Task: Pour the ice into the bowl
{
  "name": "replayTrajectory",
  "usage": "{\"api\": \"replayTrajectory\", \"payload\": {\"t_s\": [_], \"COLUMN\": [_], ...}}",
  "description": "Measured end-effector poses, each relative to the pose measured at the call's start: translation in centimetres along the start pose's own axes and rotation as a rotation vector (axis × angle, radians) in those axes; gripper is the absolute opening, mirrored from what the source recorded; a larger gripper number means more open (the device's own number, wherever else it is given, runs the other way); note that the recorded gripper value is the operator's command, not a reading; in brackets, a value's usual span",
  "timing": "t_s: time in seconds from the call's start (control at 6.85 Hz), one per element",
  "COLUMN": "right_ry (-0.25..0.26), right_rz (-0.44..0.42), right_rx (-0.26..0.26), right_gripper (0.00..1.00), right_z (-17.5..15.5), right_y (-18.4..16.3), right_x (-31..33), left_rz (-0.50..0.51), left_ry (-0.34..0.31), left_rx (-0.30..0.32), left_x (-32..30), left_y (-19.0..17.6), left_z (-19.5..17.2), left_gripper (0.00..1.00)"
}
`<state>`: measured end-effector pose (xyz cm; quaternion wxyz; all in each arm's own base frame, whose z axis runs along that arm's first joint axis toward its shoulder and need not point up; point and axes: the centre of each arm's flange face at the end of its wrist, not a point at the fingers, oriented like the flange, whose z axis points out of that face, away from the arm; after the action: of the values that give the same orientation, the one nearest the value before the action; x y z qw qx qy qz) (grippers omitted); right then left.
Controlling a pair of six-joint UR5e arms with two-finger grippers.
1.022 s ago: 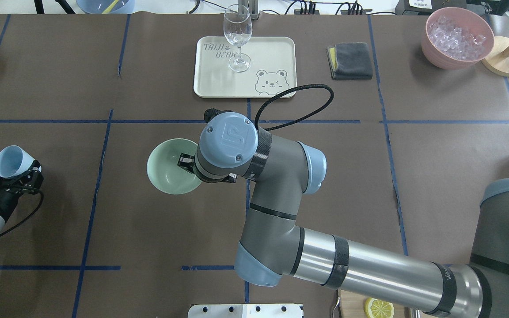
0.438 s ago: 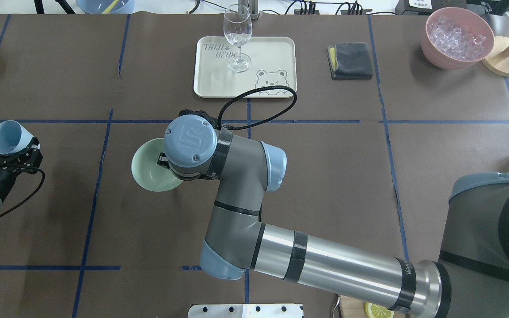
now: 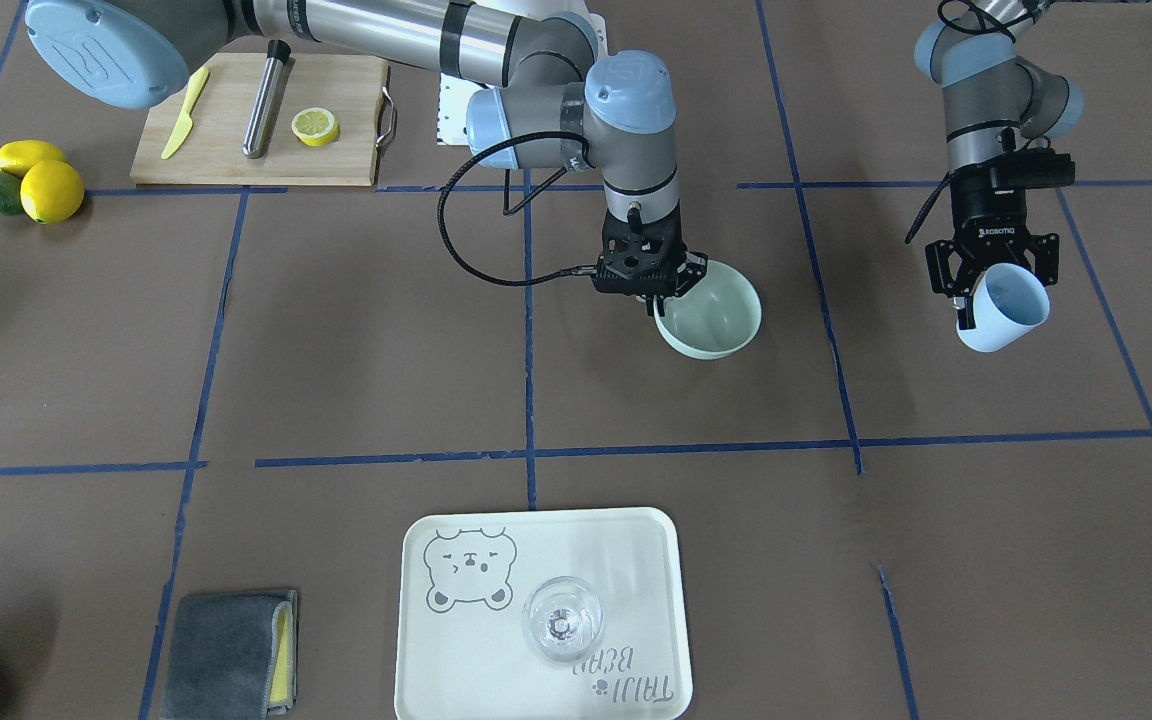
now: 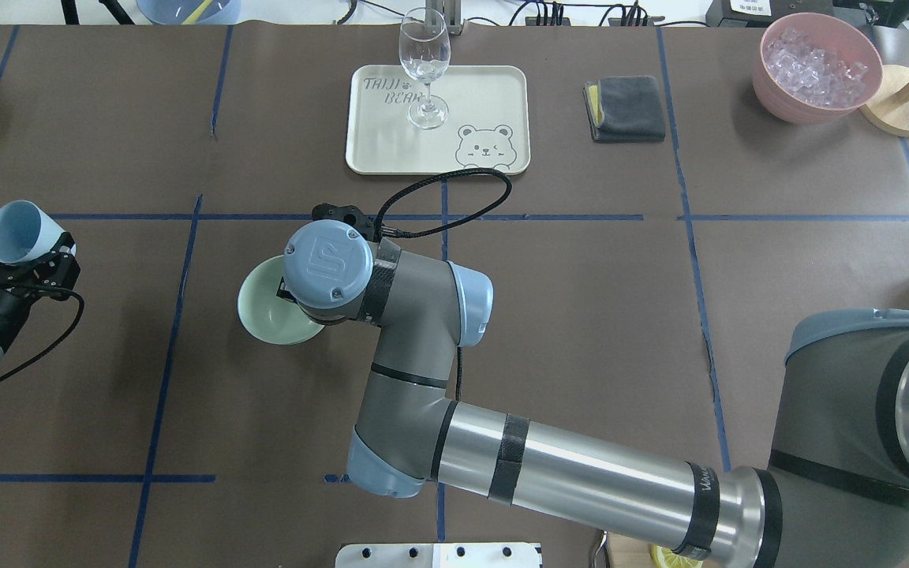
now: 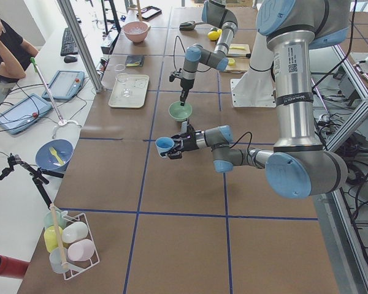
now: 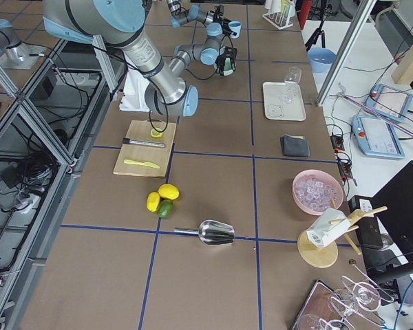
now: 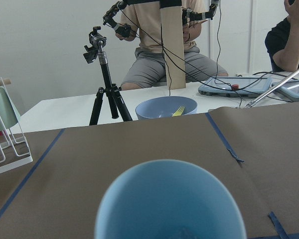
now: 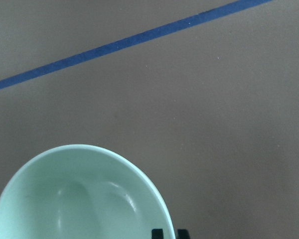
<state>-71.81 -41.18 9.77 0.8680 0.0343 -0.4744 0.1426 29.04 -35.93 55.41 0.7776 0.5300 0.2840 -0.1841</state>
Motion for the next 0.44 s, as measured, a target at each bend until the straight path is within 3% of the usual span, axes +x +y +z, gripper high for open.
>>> {"api": "replayTrajectory", "payload": {"t_s": [0.44], "right_ry": [-0.05], "right_rz": [0.012], "right_rx": [-0.009], "right_gripper": [1.0], "right_z": [-3.2], "right_y": [-1.9], "right_x": [-0.4], "left_rz": [0.065], "left_ry": [0.035], "left_rx": [0.016], "left_x": [3.1], "left_y": [-0.9], "left_z": [0.6], "left_gripper": [0.0]}}
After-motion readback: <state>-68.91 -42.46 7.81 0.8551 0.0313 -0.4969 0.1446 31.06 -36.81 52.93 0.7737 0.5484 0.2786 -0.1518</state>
